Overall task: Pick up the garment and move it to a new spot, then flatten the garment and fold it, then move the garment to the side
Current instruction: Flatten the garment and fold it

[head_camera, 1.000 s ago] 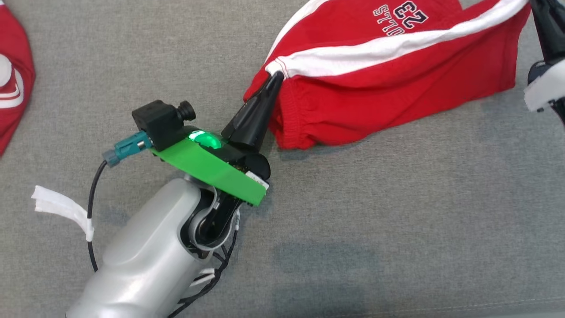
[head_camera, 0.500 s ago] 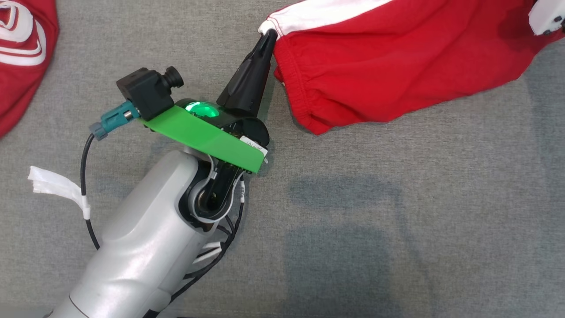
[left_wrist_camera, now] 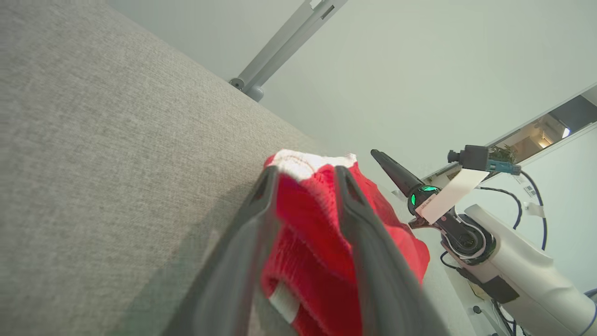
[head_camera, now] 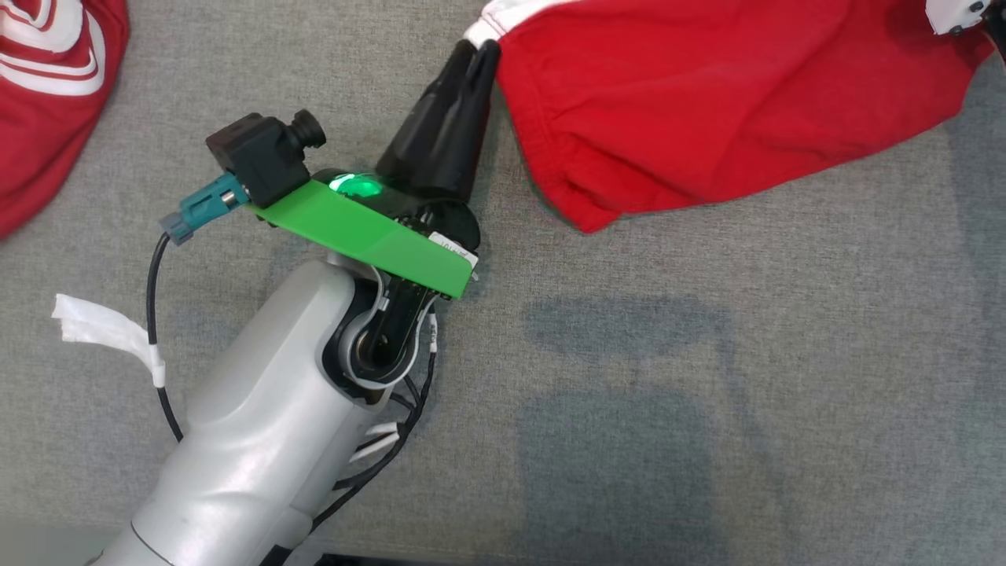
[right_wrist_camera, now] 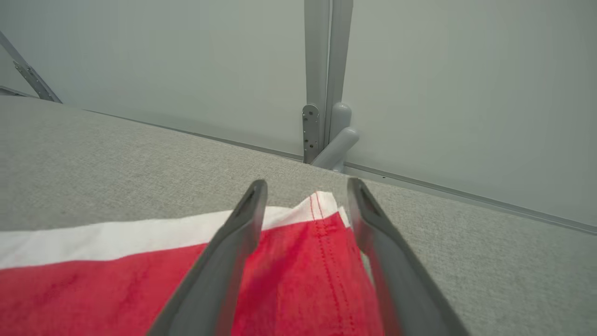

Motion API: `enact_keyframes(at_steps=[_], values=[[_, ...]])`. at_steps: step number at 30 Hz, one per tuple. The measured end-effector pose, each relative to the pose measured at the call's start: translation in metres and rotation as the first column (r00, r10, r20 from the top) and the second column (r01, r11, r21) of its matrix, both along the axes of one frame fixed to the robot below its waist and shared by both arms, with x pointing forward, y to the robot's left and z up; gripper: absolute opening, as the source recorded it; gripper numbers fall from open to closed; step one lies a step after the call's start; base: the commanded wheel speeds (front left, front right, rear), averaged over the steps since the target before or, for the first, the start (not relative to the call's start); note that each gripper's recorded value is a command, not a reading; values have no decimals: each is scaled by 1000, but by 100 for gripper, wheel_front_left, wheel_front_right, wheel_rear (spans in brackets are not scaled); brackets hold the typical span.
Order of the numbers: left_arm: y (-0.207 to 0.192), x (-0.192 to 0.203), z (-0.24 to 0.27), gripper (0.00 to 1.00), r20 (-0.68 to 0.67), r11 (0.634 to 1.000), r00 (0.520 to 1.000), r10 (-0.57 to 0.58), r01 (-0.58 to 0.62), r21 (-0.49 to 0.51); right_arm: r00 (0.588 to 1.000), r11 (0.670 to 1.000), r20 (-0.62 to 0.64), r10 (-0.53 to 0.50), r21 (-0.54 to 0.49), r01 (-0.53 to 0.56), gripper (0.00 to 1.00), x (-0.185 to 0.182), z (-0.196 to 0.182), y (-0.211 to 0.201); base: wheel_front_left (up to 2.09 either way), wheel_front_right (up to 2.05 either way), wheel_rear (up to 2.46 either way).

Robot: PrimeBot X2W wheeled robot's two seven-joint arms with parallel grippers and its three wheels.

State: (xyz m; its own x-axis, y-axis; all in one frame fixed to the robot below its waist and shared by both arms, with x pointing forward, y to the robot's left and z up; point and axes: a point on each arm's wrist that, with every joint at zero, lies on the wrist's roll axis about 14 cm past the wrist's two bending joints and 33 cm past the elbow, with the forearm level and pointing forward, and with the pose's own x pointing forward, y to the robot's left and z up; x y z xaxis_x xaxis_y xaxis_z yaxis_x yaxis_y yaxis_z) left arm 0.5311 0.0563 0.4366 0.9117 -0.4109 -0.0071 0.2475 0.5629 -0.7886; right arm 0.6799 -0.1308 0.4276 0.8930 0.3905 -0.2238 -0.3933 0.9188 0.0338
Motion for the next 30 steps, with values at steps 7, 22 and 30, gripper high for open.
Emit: enact_keyframes(at_steps=[7,22,30], values=[[33,-8,-10,100,52,972,997,59,-69,225,995,994,91,-31,104,22,100,-22,19,-11,0,0,0],[67,-64,22,100,251,811,950,185,-291,507,982,975,-93,-167,134,178,100,-69,-4,-60,0,0,0],[62,-87,23,100,245,799,954,171,-280,532,947,975,-265,-180,80,208,100,-51,-31,-48,0,0,0]])
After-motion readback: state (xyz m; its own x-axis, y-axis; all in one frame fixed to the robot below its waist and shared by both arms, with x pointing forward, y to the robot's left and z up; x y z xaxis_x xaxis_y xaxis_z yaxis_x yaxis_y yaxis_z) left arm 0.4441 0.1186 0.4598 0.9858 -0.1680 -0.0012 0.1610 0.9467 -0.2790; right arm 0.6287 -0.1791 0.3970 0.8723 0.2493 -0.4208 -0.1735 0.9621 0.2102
